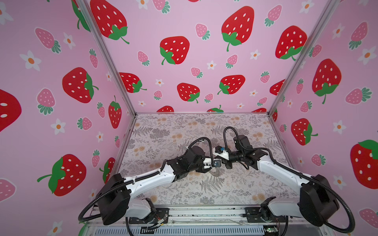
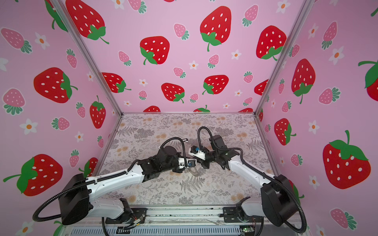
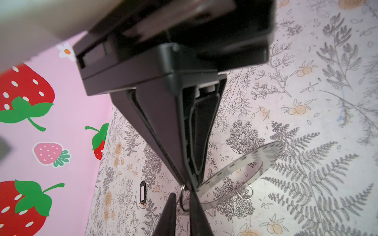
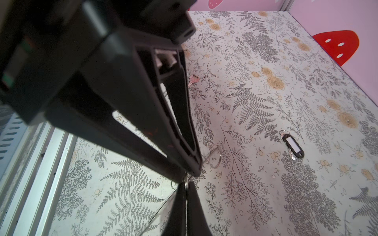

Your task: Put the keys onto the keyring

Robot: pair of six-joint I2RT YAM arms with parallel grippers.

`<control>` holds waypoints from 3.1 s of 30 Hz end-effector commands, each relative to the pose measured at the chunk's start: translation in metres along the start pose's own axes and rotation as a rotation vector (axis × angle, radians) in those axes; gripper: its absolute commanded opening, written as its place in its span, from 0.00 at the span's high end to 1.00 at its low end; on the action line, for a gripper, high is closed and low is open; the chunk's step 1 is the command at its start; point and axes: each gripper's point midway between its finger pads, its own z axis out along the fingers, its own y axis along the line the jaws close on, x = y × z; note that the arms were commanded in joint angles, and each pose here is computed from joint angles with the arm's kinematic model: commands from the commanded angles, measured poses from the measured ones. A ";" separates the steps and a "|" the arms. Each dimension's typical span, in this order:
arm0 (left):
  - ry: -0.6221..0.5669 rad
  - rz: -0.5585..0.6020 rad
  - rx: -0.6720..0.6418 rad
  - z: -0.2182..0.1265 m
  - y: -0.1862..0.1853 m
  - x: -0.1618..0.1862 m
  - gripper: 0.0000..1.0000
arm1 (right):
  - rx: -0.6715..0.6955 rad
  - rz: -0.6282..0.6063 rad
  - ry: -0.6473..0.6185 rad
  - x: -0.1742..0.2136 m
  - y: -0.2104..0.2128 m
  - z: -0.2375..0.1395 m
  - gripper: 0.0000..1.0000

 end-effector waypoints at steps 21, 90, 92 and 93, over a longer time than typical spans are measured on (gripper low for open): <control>-0.069 -0.164 0.094 -0.008 -0.002 0.000 1.00 | 0.069 -0.183 -0.068 -0.027 0.005 -0.006 0.98; -0.301 -0.380 0.200 -0.010 -0.006 0.014 1.00 | 0.181 -0.130 -0.030 -0.010 -0.022 -0.025 0.62; -0.307 -0.374 0.203 -0.011 -0.006 0.014 1.00 | 0.172 -0.123 -0.029 -0.005 -0.019 -0.022 0.62; -0.314 -0.369 0.204 -0.012 -0.006 0.013 1.00 | 0.174 -0.114 -0.024 0.000 -0.018 -0.021 0.62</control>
